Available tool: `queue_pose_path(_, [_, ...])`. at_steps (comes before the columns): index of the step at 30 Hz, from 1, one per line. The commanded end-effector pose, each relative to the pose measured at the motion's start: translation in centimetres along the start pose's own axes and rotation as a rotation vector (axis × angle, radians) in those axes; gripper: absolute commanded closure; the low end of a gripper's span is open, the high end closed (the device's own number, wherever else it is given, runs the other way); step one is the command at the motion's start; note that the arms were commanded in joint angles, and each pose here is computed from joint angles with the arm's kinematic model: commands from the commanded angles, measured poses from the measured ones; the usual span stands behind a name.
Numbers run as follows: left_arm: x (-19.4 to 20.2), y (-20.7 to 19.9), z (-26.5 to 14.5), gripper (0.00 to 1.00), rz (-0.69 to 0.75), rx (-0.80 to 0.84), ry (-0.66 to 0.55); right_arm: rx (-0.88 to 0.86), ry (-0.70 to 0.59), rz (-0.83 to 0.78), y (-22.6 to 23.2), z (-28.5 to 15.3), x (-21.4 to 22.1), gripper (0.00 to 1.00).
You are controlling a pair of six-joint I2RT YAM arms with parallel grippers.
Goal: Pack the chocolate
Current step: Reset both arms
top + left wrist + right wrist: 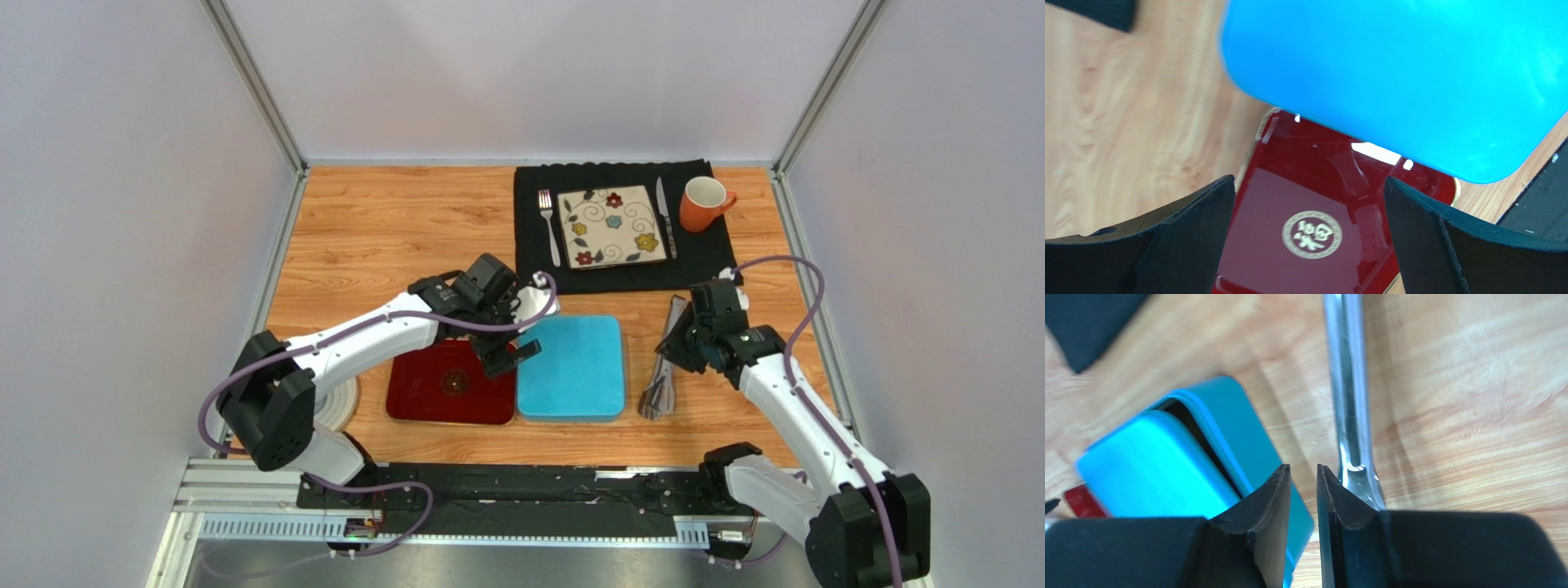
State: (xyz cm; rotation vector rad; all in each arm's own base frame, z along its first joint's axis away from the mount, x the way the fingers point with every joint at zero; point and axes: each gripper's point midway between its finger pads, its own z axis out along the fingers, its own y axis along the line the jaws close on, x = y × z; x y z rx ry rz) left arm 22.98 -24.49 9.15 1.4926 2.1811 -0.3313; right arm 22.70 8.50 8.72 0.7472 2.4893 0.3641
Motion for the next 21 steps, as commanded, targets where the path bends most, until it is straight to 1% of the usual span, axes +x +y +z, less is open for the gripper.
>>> queue_pose_path(1, [-2.3, 3.4, -4.6, 0.01, -0.058, -0.112, -0.068, -0.101, -0.179, -0.108, 2.7, -4.5, -4.6, 0.70])
queue_pose_path(2, [-2.6, 4.4, -5.8, 0.01, -0.086, -0.140, -0.090, -0.119, -0.197, -0.125, 3.0, -5.3, -4.9, 0.69])
queue_pose_path(3, [-2.1, 4.5, -6.4, 0.01, -0.103, -0.140, -0.080, -0.141, -0.222, -0.136, 3.4, -6.0, -5.3, 0.68])
queue_pose_path(5, [-2.0, 5.3, -8.4, 0.01, -0.143, -0.153, -0.116, -0.207, -0.285, -0.179, 4.3, -8.1, -6.2, 0.65])
queue_pose_path(7, [-1.3, 5.3, -9.5, 0.01, -0.174, -0.139, -0.122, -0.271, -0.325, -0.209, 5.4, -9.5, -6.7, 0.62])
queue_pose_path(8, [-1.0, 5.6, -10.6, 0.01, -0.206, -0.134, -0.152, -0.306, -0.355, -0.236, 5.9, -10.6, -7.0, 0.61])
queue_pose_path(9, [-0.5, 5.6, -11.0, 0.01, -0.229, -0.123, -0.151, -0.332, -0.371, -0.242, 6.4, -11.3, -7.2, 0.61])
queue_pose_path(12, [1.1, 6.2, -12.2, 0.01, -0.323, -0.108, -0.187, -0.427, -0.386, -0.270, 7.9, -12.9, -7.2, 0.60])
queue_pose_path(14, [2.3, 6.6, -12.7, 0.01, -0.396, -0.098, -0.215, -0.472, -0.373, -0.286, 8.7, -13.3, -6.9, 0.60])
queue_pose_path(17, [3.5, 6.9, -13.3, 0.01, -0.439, -0.110, -0.235, -0.506, -0.358, -0.299, 9.4, -13.7, -6.6, 0.60])
queue_pose_path(20, [3.7, 7.0, -14.1, 0.01, -0.444, -0.128, -0.274, -0.516, -0.350, -0.312, 9.7, -13.9, -6.6, 0.59])
queue_pose_path(21, [3.7, 7.0, -14.2, 0.01, -0.447, -0.133, -0.278, -0.514, -0.351, -0.315, 9.7, -14.1, -6.7, 0.57])
